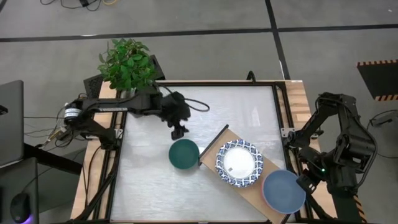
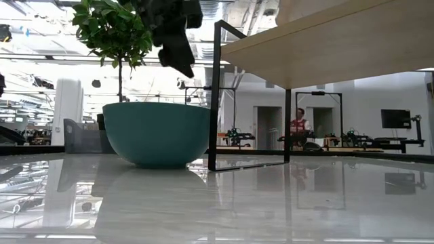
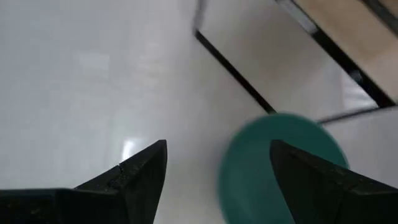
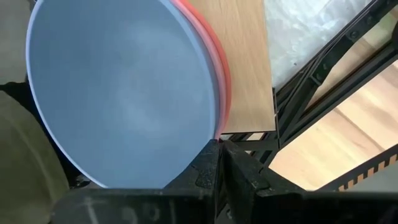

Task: Place and stack bowls onto a shelf
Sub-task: Stack the green bowl on top of the blue bowl on the shelf

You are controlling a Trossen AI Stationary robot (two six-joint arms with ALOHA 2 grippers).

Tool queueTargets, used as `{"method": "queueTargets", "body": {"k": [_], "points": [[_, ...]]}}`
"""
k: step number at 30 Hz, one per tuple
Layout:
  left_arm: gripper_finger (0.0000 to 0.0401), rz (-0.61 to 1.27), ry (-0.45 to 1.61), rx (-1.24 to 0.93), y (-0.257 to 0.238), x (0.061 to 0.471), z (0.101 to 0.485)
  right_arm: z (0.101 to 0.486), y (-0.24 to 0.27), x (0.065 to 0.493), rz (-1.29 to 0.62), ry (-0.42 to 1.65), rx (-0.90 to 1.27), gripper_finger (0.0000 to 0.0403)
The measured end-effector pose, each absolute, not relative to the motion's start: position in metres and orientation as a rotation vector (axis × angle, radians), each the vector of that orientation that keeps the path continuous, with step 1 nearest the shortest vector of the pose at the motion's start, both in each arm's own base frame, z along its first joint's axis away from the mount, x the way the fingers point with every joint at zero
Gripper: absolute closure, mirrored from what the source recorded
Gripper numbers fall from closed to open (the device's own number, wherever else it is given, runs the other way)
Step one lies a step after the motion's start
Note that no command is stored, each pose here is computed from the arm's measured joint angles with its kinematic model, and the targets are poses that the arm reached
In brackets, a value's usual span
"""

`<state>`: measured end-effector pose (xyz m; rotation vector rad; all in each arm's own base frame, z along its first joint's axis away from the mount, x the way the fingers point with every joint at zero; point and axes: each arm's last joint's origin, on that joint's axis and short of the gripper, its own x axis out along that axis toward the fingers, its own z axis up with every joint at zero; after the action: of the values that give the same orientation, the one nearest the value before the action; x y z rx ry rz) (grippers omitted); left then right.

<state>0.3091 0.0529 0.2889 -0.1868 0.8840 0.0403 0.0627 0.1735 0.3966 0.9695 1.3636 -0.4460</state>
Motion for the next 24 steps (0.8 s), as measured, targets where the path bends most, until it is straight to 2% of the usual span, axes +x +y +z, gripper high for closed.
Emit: {"method": "queueTargets", "body": {"k": [7, 13, 24], "points": [[0.0134, -0.086, 0.972, -0.273, 0.051, 0.322, 0.264, 0.397, 0.174, 0.063, -0.448, 1.367, 0.975, 0.0355], [0.0134, -0.13, 1.008, -0.227, 0.05, 0.325, 0.255, 0.397, 0.174, 0.063, -0.449, 1.369, 0.978, 0.0354], [0.0134, -0.07, 1.062, -0.189, 0.034, 0.32, 0.23, 0.397, 0.174, 0.063, -0.446, 1.37, 0.975, 0.0354]]}}
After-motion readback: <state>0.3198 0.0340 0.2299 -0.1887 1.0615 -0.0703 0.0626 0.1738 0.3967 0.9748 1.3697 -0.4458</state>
